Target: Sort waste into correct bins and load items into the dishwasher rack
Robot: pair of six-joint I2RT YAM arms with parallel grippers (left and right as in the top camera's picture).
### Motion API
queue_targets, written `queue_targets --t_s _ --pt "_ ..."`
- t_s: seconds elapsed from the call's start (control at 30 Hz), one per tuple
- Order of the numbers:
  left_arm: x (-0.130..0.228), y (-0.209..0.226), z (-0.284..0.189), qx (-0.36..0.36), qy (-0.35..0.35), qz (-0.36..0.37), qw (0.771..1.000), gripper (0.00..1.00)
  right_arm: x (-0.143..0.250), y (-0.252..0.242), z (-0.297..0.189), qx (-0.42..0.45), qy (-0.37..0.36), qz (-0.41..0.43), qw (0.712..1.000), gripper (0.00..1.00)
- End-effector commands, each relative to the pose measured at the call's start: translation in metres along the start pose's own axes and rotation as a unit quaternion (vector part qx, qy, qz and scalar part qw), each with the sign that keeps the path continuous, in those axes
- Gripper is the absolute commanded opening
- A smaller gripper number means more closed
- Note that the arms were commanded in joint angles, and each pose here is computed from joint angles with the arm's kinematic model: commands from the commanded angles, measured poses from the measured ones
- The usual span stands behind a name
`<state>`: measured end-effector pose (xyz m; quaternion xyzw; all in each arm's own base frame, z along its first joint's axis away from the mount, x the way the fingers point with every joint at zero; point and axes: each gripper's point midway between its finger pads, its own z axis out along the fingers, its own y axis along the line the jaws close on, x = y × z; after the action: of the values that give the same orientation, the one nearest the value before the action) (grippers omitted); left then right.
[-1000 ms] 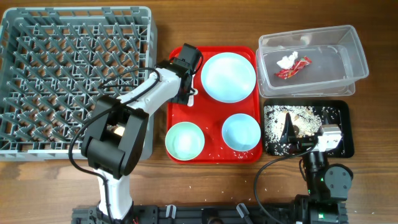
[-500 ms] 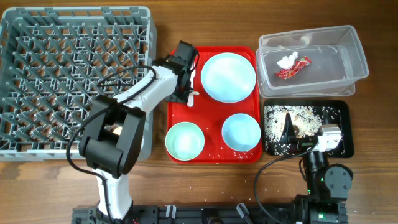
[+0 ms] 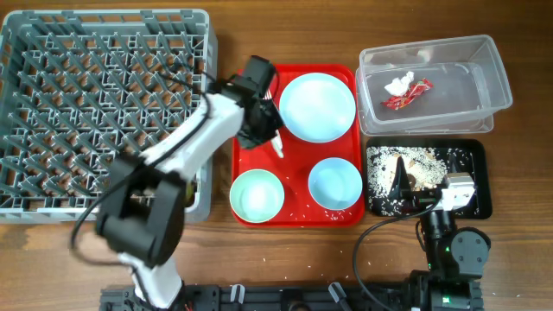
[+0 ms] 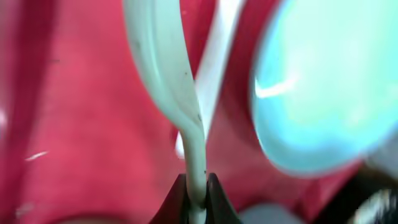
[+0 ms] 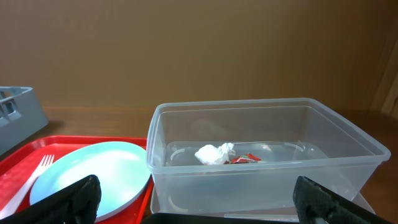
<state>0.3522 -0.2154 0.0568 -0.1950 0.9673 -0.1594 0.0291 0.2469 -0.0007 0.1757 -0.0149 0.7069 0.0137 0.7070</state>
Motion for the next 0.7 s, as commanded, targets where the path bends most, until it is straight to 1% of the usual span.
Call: queue_targets --t_s 0.0,0.03,0.07,0.1,0.17,0.2,0.27,0.33,0.37,0.43,0.47,0.5,0.53,0.57,0.63,0.67 --pt "-0.017 -0.002 -0.081 0.04 -0.073 0.194 0.978 0.04 -0.002 0.002 0.0 -0.007 -0.005 0.001 1.0 1.0" --pt "-0.027 0.014 -0.106 0.011 -0.109 0.24 0.965 0.04 -0.002 0.002 0.0 -0.007 -0.005 0.001 1.0 1.0" --pt "-0.033 0.025 -0.118 -0.014 -0.127 0.26 0.957 0.04 -0.002 0.002 0.0 -0.007 -0.005 0.001 1.0 1.0" --pt "-0.05 0.056 -0.141 -0.088 -0.165 0.286 0.94 0.04 -0.002 0.002 0.0 -0.007 -0.005 0.001 1.0 1.0" --pt "-0.072 0.088 -0.16 -0.169 -0.193 0.311 0.915 0.04 -0.002 0.002 0.0 -0.007 -0.005 0.001 1.0 1.0" --pt "-0.079 0.098 -0.159 -0.182 -0.184 0.327 0.909 0.04 -0.002 0.002 0.0 -0.007 -0.005 0.001 1.0 1.0" --pt "-0.087 0.115 -0.151 -0.203 -0.162 0.337 0.905 0.04 -0.002 0.002 0.0 -0.007 -0.005 0.001 1.0 1.0" --pt "-0.099 0.137 -0.14 -0.229 -0.146 0.313 0.91 0.04 -0.002 0.002 0.0 -0.007 -0.005 0.001 1.0 1.0" --pt "-0.101 0.141 -0.136 -0.231 -0.139 0.307 0.913 0.04 -0.002 0.002 0.0 -0.007 -0.005 0.001 1.0 1.0" --pt "-0.099 0.14 -0.126 -0.209 -0.131 0.28 0.928 0.1 -0.002 0.002 0.0 -0.007 -0.005 0.001 1.0 1.0" --pt "-0.094 0.131 -0.121 -0.179 -0.125 0.274 0.937 0.22 -0.002 0.002 0.0 -0.007 -0.005 0.001 1.0 1.0" --pt "-0.089 0.124 -0.118 -0.155 -0.118 0.271 0.942 0.29 -0.002 0.002 0.0 -0.007 -0.005 0.001 1.0 1.0" --pt "-0.084 0.119 -0.115 -0.135 -0.111 0.265 0.949 0.33 -0.002 0.002 0.0 -0.007 -0.005 0.001 1.0 1.0" --pt "-0.081 0.114 -0.114 -0.118 -0.105 0.266 0.951 0.31 -0.002 0.002 0.0 -0.007 -0.005 0.001 1.0 1.0" --pt "-0.075 0.105 -0.113 -0.087 -0.097 0.27 0.954 0.31 -0.002 0.002 0.0 -0.007 -0.005 0.001 1.0 1.0" --pt "-0.074 0.103 -0.113 -0.08 -0.098 0.25 0.96 0.43 -0.002 0.002 0.0 -0.007 -0.005 0.001 1.0 1.0"
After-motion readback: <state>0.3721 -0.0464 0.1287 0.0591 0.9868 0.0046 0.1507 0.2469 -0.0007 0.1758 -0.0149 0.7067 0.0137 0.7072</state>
